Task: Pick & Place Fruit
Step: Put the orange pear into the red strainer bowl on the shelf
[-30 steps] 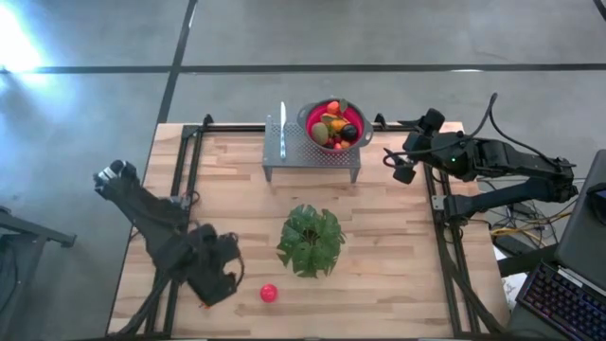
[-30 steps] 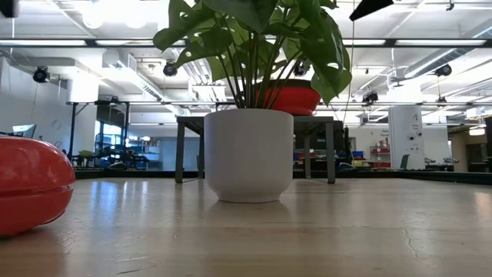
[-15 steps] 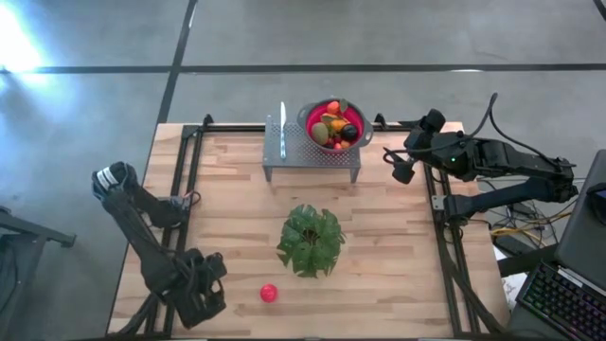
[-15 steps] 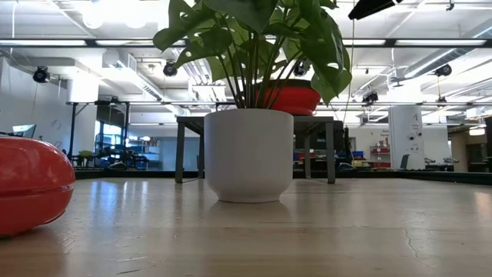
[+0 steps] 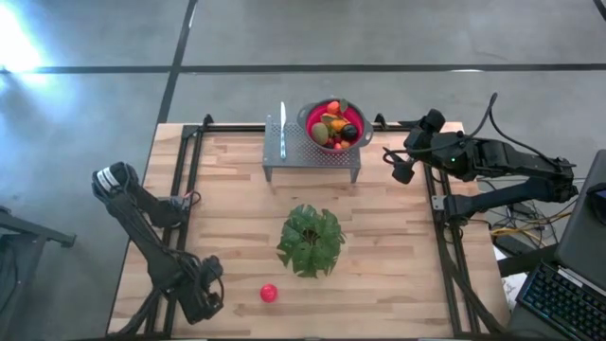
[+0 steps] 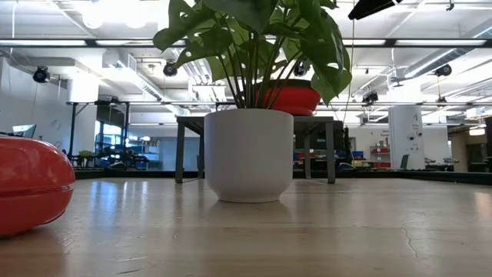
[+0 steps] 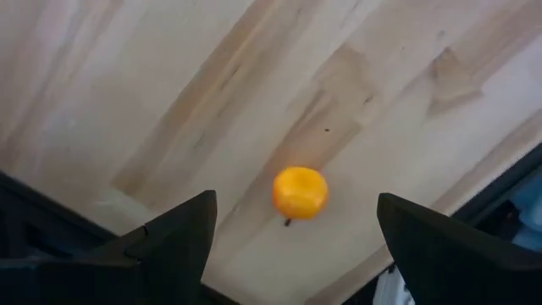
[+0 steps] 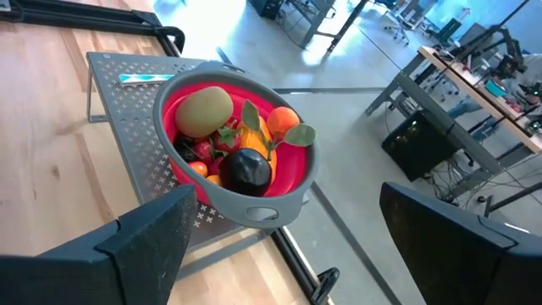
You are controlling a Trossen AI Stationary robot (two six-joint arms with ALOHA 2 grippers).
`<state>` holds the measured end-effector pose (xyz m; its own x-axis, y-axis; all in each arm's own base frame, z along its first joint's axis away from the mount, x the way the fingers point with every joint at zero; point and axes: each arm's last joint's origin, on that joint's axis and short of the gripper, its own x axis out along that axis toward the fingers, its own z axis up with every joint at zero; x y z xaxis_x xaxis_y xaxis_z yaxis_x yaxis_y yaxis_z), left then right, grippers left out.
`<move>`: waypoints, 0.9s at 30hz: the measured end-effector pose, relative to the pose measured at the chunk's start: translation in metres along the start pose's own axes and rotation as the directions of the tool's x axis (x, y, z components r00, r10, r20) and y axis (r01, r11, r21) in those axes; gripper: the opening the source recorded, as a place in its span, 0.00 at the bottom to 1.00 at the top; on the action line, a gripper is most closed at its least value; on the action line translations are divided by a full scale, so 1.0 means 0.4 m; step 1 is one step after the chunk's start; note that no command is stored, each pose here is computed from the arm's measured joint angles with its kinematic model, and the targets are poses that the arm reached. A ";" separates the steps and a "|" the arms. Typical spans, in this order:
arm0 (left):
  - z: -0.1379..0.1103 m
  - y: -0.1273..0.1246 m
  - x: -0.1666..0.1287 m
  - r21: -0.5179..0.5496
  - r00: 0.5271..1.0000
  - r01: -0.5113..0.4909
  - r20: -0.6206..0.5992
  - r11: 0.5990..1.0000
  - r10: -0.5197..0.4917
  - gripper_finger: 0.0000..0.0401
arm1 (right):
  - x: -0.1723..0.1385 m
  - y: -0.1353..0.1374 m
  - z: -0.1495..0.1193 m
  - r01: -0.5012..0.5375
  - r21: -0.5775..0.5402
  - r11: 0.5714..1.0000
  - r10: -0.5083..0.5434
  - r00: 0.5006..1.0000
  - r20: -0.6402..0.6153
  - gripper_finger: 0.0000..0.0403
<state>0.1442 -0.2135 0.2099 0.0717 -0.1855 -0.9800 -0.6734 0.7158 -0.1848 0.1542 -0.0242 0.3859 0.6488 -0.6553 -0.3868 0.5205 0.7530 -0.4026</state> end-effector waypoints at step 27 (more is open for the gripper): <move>-0.006 -0.017 0.132 0.042 0.985 -0.099 -0.141 0.994 0.104 0.82 | 0.000 0.000 0.000 0.000 0.001 1.000 0.000 1.000 0.001 0.91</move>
<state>0.1508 -0.2298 0.1596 -0.1033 -0.2034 -0.9736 -0.6458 0.7582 -0.0899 0.1542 -0.0241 0.3860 0.6492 -0.6554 -0.3861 0.5210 0.7529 -0.4021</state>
